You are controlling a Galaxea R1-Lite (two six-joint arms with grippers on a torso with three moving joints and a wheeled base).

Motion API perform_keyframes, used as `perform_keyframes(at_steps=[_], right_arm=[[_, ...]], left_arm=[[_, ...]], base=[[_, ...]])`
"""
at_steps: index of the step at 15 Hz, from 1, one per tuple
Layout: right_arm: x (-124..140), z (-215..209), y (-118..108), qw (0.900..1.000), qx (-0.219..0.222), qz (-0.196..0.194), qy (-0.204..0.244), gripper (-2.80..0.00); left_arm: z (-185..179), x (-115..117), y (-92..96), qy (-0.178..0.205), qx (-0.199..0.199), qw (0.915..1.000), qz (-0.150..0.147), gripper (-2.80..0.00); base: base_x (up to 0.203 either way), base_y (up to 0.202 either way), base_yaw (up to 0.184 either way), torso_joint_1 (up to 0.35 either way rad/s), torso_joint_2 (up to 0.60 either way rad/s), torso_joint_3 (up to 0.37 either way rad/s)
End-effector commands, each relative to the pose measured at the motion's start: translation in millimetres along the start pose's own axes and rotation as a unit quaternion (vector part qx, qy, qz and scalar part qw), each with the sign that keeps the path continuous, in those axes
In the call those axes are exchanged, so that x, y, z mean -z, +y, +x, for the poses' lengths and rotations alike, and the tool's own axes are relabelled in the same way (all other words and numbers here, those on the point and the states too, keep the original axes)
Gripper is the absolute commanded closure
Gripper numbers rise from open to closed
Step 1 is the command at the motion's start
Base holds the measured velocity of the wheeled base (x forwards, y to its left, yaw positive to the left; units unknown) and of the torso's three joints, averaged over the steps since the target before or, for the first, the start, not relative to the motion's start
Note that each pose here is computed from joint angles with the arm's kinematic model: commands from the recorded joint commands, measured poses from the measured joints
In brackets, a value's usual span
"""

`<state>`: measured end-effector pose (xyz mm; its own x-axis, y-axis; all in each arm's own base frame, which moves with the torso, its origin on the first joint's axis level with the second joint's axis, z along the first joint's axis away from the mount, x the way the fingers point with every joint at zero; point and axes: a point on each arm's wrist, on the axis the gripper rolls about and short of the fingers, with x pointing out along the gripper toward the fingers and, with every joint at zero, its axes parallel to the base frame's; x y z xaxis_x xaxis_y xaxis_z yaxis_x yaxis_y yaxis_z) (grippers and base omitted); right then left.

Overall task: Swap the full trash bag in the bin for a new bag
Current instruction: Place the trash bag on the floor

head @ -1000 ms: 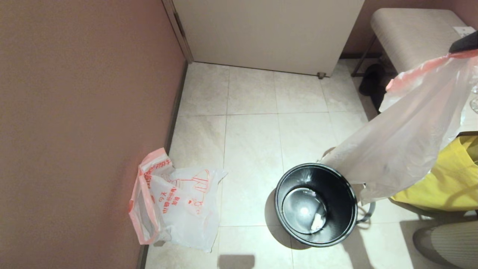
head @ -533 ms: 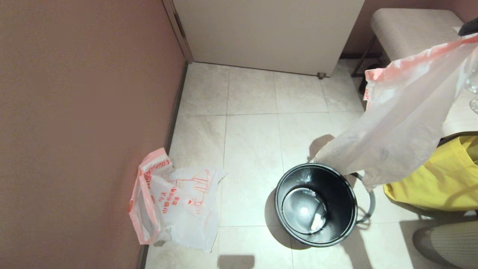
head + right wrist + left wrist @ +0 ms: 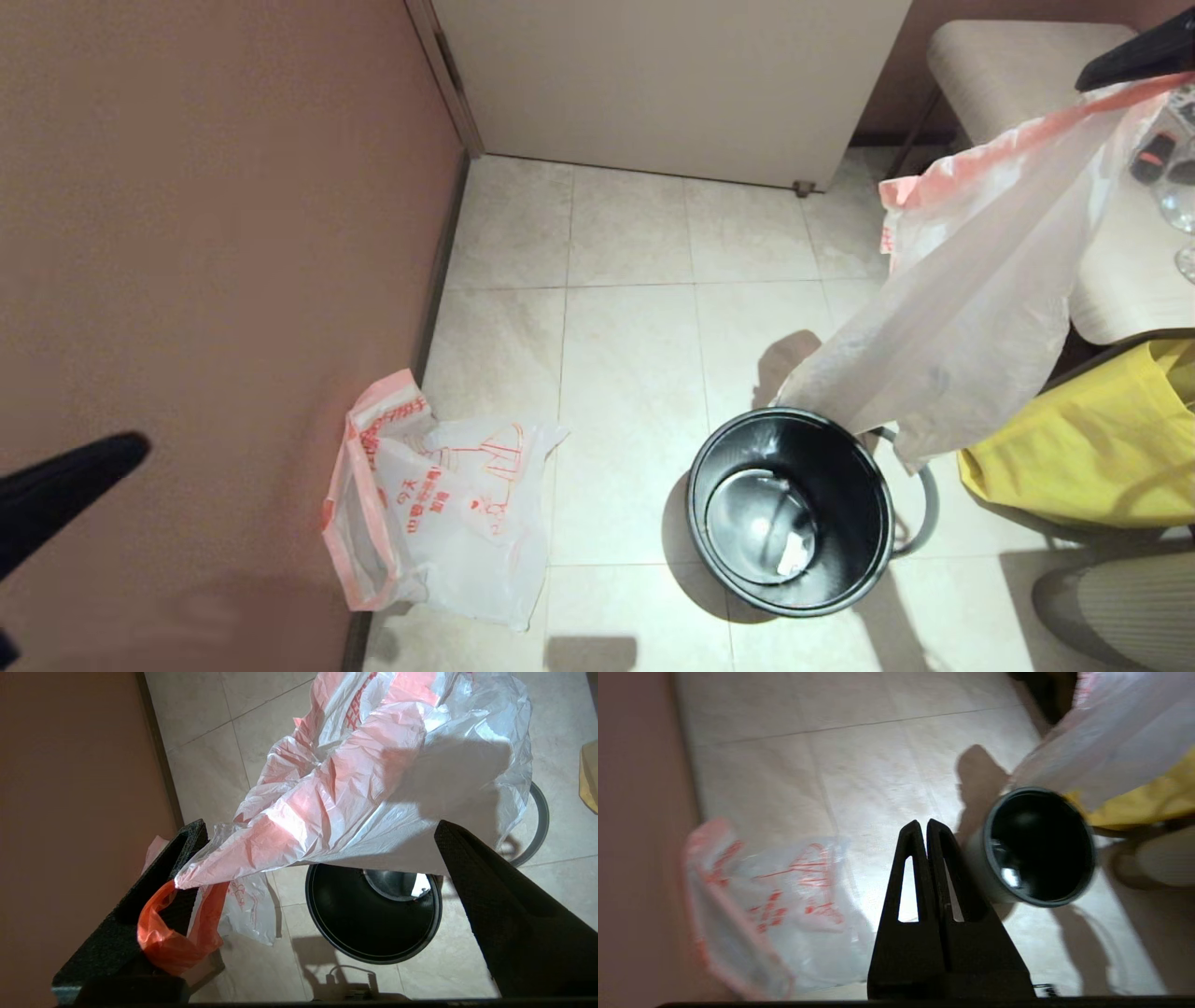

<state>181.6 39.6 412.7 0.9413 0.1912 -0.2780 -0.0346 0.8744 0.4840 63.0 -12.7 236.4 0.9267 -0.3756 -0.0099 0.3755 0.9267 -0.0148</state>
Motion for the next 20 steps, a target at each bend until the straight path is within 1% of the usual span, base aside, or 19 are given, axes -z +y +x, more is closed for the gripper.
perform_keyframes(at_steps=[1,2,3,4,5,6,8,10,11,12,13,14,15,17,20], right_arm=[[-1.5,14.1,1.4,1.0,0.004,0.001,0.008,-2.8],[-2.6,18.4,1.9,1.0,0.004,0.002,0.008,-2.8],[-4.7,20.3,3.2,1.0,0.001,0.002,0.005,-2.8],[-6.0,19.7,4.2,1.0,-0.003,0.008,0.003,-2.8],[-5.9,19.7,4.7,1.0,-0.008,0.014,0.006,-2.8],[-5.6,20.9,4.7,1.0,-0.014,0.016,0.011,-2.8],[-5.9,22.4,3.9,1.0,-0.02,0.017,0.016,-2.8],[-8.8,35.3,-0.9,1.0,-0.015,0.02,0.015,-2.8],[-10.1,45.3,-3.4,1.0,-0.014,0.017,0.014,-2.8],[-11.0,52.6,-4.5,1.0,-0.014,0.009,0.012,-2.8],[-10.6,61.3,-6.2,1.0,-0.011,0.008,0.015,-2.8],[-8.8,72.5,-7.6,1.0,-0.01,0.004,0.022,-2.8],[-6.8,85.0,-7.8,0.999,-0.019,0.0,0.031,-2.8],[-5.5,104.4,-1.2,0.998,-0.062,-0.008,0.03,-2.8],[5.3,126.0,12.8,0.994,-0.09,-0.044,0.035,-2.8]], left_arm=[[63.1,-8.1,-1.3,0.074,0.053,0.9955,-0.026,0.0],[91.0,-14.2,-15.0,0.091,0.079,0.9922,-0.032,0.0],[123.3,-17.5,-30.2,0.108,0.093,0.9892,-0.034,0.0],[155.6,-21.1,-47.0,0.115,0.103,0.9874,-0.035,0.0],[188.0,-26.2,-62.3,0.112,0.109,0.9871,-0.035,0.0],[220.5,-36.8,-78.0,0.094,0.114,0.9883,-0.038,0.0],[273.4,-53.9,-104.2,0.06,0.121,0.9901,-0.039,0.0],[326.4,-62.0,-125.9,0.029,0.122,0.9916,-0.029,0.0],[349.6,-57.2,-134.8,0.024,0.124,0.9918,-0.017,0.0],[365.6,-51.9,-141.9,0.02,0.129,0.9914,0.002,-2.8],[378.5,-40.3,-148.7,0.024,0.133,0.9904,0.028,-2.8],[389.3,-23.3,-154.4,0.034,0.136,0.989,0.047,-2.8],[393.4,-12.0,-157.6,0.041,0.141,0.9875,0.057,-2.8],[385.0,-21.6,-157.1,0.027,0.152,0.9863,0.058,-2.8],[367.0,-26.7,-155.7,0.032,0.158,0.9855,0.051,-2.8]], base=[[0.0,0.0,0.0,0.0,0.0,0.0],[0.0,0.0,0.0,0.0,0.0,0.0],[0.0,0.0,0.0,0.0,0.0,0.0],[0.0,0.0,0.0,0.0,0.0,0.0],[0.0,0.0,0.0,0.0,0.0,0.0],[0.0,0.0,0.0,0.0,0.0,0.0],[0.0,0.0,0.0,0.0,0.0,0.0],[0.0,0.0,0.0,0.0,0.0,0.0],[0.0,0.0,0.0,0.0,0.0,0.0],[0.0,0.0,0.0,0.0,0.0,0.0],[0.0,0.0,0.0,0.0,0.0,0.0],[0.0,0.0,0.0,0.0,0.0,0.0],[0.0,0.0,0.0,0.0,0.0,0.0],[0.0,0.0,0.0,0.0,0.0,0.0],[0.0,0.0,0.0,0.0,0.0,0.0]])
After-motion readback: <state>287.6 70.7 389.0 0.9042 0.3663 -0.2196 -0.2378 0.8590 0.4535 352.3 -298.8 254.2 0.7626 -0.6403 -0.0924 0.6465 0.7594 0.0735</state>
